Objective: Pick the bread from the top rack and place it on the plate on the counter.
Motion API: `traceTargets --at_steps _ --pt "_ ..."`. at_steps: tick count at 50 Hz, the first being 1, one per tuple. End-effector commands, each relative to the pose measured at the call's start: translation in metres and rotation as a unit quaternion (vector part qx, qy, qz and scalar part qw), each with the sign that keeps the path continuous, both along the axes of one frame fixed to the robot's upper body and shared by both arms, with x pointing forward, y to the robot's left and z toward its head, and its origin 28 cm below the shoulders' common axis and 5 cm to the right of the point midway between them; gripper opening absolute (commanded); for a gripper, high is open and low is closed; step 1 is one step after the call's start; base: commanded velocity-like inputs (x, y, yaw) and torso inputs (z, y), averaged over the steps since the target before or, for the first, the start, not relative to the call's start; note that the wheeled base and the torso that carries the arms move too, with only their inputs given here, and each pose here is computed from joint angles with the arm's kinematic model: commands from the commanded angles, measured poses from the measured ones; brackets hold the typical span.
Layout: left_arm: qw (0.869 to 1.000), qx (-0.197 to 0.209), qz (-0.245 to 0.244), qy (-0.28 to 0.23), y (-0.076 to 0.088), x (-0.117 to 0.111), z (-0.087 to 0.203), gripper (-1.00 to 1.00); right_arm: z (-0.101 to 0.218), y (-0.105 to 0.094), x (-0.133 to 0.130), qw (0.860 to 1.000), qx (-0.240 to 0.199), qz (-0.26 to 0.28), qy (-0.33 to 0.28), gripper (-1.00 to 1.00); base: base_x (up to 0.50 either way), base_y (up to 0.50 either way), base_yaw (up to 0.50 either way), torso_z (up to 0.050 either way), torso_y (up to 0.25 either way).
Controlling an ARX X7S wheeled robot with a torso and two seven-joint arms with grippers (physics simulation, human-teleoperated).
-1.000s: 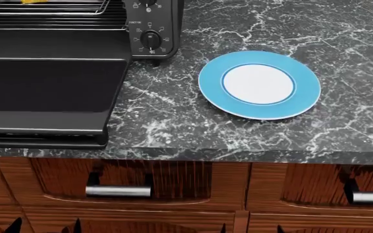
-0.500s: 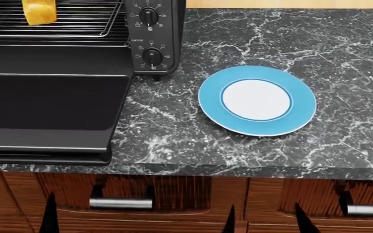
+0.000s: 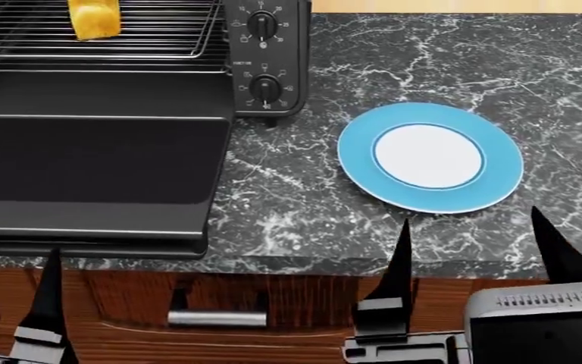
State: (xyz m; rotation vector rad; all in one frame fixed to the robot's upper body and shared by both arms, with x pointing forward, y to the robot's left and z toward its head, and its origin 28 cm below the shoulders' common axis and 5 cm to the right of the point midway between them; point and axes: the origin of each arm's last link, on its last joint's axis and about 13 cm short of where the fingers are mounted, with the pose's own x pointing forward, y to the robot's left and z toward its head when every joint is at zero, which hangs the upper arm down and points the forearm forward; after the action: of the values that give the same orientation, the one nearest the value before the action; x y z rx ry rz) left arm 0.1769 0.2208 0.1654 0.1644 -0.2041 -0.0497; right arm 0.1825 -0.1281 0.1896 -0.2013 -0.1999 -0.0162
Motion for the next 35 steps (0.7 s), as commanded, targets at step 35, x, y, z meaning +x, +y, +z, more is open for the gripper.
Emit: traceTargets --at_steps 35 --pt "0.999 0.02 0.017 -0.024 0.008 -0.009 0.028 1.0 0.051 0.01 -0.026 0.997 -0.039 0.018 -0.069 1.0 0.04 0.36 0.0 0.05 0.021"
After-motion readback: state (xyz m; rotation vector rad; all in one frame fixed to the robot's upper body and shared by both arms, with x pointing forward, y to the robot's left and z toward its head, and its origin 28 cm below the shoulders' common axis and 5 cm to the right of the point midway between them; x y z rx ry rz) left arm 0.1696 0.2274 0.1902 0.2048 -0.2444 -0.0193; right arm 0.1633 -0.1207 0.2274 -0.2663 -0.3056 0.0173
